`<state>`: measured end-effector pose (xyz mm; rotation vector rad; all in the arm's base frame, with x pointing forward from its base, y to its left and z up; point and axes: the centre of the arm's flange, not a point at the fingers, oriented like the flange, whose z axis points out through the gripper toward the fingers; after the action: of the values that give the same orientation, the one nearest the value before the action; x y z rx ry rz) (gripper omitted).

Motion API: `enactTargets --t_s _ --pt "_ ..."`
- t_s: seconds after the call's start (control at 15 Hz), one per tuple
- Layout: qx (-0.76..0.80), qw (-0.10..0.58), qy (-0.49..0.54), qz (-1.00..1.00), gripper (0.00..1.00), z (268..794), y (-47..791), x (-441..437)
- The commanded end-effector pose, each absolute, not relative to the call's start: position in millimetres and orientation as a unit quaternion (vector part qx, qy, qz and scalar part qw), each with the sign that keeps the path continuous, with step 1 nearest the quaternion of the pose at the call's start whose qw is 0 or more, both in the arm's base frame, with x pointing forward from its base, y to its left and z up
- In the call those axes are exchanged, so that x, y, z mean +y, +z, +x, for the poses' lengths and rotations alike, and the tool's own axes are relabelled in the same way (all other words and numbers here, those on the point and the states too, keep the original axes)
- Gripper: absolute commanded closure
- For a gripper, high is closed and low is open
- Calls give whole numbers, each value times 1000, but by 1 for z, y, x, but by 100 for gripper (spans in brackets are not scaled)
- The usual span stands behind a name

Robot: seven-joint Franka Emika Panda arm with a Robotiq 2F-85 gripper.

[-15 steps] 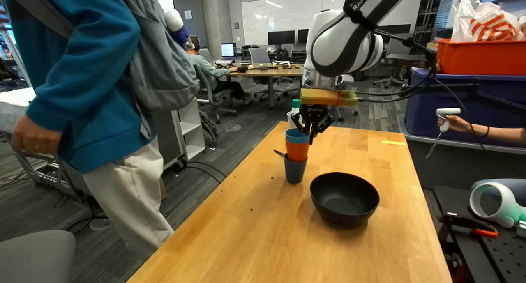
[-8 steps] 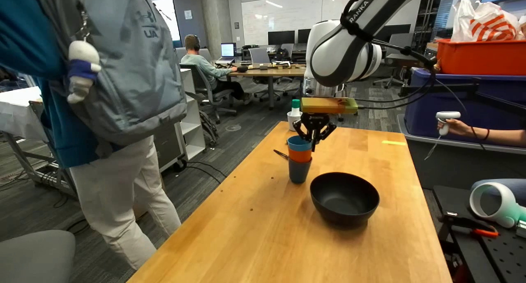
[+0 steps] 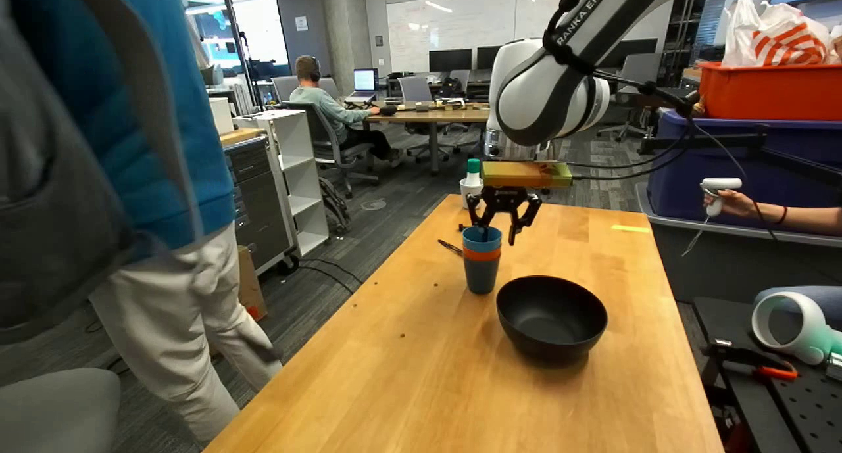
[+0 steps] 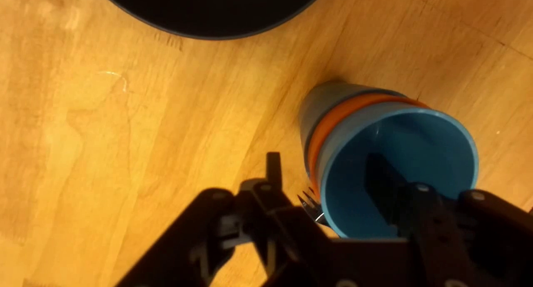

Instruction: Stack the three cups and put the in the bowl, then pick the fork and put it in the cups

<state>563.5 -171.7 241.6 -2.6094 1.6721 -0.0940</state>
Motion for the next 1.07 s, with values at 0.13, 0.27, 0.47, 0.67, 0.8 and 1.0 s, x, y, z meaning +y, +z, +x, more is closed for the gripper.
enactTargets --t_s 0.13,0.27,0.47,0.67,0.8,1.0 --pt "536 24 -38 -843 0 560 244 -165" --pt "535 23 -35 -844 0 559 242 -164" --pt "537 20 -31 -843 0 556 236 -165" --pt "538 16 -25 -843 2 553 230 -165" --pt "539 13 -23 -842 11 551 227 -166" --pt "542 12 -22 -840 26 551 225 -168"
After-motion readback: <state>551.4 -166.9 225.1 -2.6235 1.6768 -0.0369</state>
